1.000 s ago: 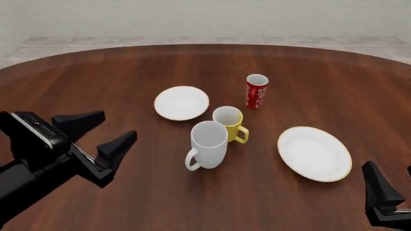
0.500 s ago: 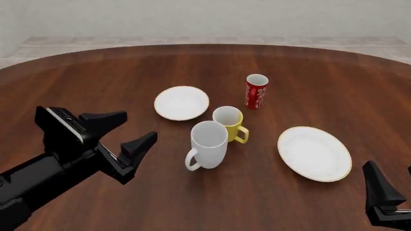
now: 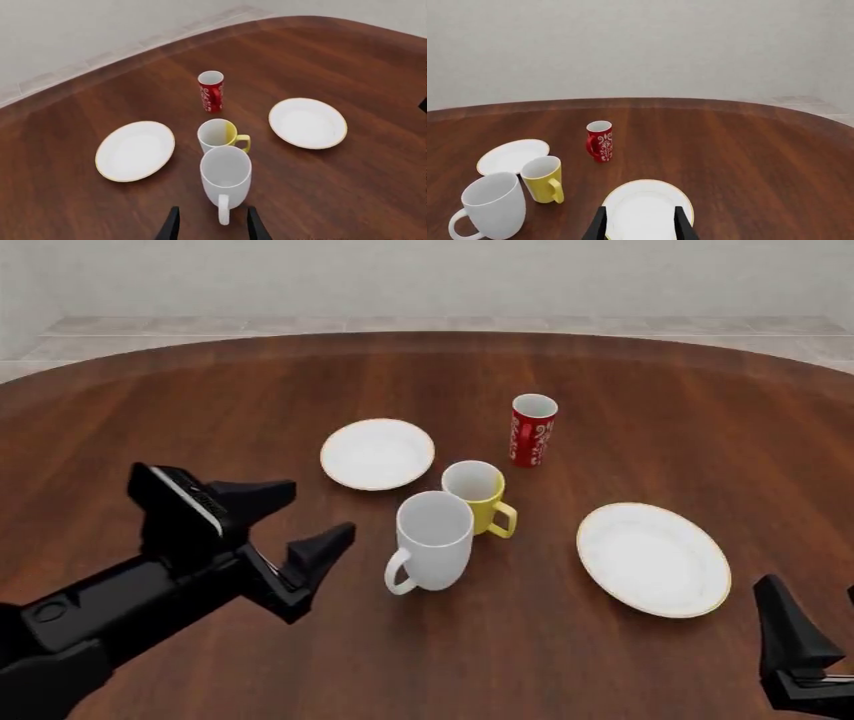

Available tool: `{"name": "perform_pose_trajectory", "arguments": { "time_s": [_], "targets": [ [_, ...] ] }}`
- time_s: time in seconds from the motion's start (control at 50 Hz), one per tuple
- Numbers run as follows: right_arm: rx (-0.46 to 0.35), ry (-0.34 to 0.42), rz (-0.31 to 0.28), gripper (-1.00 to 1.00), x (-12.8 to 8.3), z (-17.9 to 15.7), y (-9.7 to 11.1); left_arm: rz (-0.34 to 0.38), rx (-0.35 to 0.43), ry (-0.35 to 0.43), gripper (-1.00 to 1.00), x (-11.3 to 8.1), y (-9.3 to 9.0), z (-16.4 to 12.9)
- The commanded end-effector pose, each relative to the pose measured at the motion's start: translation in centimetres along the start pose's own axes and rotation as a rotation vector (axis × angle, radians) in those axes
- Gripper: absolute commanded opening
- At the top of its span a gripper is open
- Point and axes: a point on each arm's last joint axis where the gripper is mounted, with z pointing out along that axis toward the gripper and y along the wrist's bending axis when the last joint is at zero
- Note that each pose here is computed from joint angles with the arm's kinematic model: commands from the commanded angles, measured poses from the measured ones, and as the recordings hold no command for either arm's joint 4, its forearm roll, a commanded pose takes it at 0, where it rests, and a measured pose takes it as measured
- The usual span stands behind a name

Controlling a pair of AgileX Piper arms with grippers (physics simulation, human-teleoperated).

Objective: Put the white mug on the left plate.

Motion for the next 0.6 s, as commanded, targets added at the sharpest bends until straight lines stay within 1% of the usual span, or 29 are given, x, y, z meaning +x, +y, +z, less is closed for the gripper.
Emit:
{"name": "perform_pose_trajectory", "arguments": {
  "time_s": [0.02, 0.28, 0.6],
  "targets": [
    [-0.001, 0.002, -0.002, 1.00, 0.0, 0.0, 0.0, 0.002, 0.012, 0.012, 1.00, 0.2, -0.3, 0.8],
    [-0.001, 0.003, -0.003, 1.00, 0.0, 0.0, 0.0, 0.000, 0.017, 0.023, 1.00, 0.3, -0.4, 1.4],
    [0.001, 0.002, -0.001, 1.00, 0.0, 0.0, 0.0, -0.022, 0.017, 0.036, 1.00, 1.0, -0.4, 1.9]
  ]
}}
